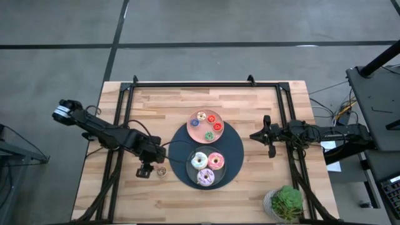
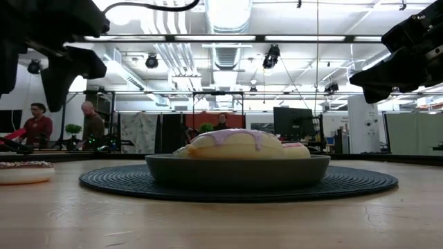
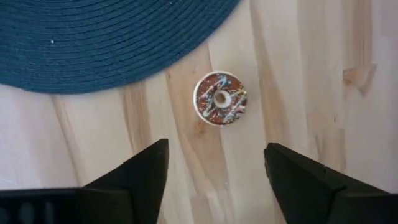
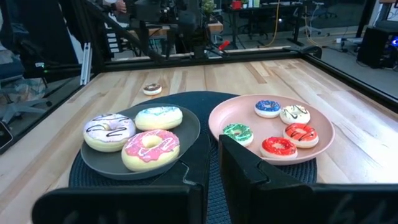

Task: Pick & Place donuts
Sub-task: Put the small brown donut on the pink plate

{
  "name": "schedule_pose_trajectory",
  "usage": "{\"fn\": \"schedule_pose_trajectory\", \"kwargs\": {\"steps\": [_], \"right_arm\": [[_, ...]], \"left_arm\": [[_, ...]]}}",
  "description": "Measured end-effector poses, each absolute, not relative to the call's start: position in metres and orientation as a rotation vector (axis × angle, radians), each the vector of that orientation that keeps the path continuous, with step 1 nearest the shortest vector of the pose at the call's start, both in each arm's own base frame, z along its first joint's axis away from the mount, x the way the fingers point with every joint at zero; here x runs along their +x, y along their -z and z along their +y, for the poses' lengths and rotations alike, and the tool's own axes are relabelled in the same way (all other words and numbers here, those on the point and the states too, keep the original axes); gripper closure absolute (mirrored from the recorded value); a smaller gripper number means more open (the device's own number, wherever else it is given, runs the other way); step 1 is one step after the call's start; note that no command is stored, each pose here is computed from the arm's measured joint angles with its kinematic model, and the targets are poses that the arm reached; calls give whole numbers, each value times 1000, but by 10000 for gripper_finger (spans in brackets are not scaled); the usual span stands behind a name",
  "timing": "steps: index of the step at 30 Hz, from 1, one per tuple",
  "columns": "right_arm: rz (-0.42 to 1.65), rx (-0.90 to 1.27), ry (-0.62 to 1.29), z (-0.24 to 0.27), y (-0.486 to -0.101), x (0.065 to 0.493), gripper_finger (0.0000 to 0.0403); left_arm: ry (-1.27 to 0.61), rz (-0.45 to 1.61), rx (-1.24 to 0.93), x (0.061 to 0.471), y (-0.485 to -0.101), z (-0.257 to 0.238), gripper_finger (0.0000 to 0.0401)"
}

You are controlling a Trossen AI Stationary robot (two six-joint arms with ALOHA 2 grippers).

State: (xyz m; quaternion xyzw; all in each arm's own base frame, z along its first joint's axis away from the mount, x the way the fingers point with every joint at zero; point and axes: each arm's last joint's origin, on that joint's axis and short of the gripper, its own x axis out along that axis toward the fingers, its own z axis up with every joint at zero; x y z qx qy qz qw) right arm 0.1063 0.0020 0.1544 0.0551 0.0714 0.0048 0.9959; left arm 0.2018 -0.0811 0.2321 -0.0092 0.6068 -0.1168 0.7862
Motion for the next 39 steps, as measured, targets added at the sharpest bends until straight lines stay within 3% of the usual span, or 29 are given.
{"fn": "schedule_pose_trajectory", "kwargs": {"steps": [7,17,39], "right_arm": [[143,110,-10,2,-154,106,374],[144,110,-10,2,-154,106,374],[143,110,-10,2,-154,106,374]], "left_arm": [[305,1288,53,193,-224,-79,125],[457,1163,207,196,-219,-94,123],[463,1169,332,212,-191,-120,123]]}}
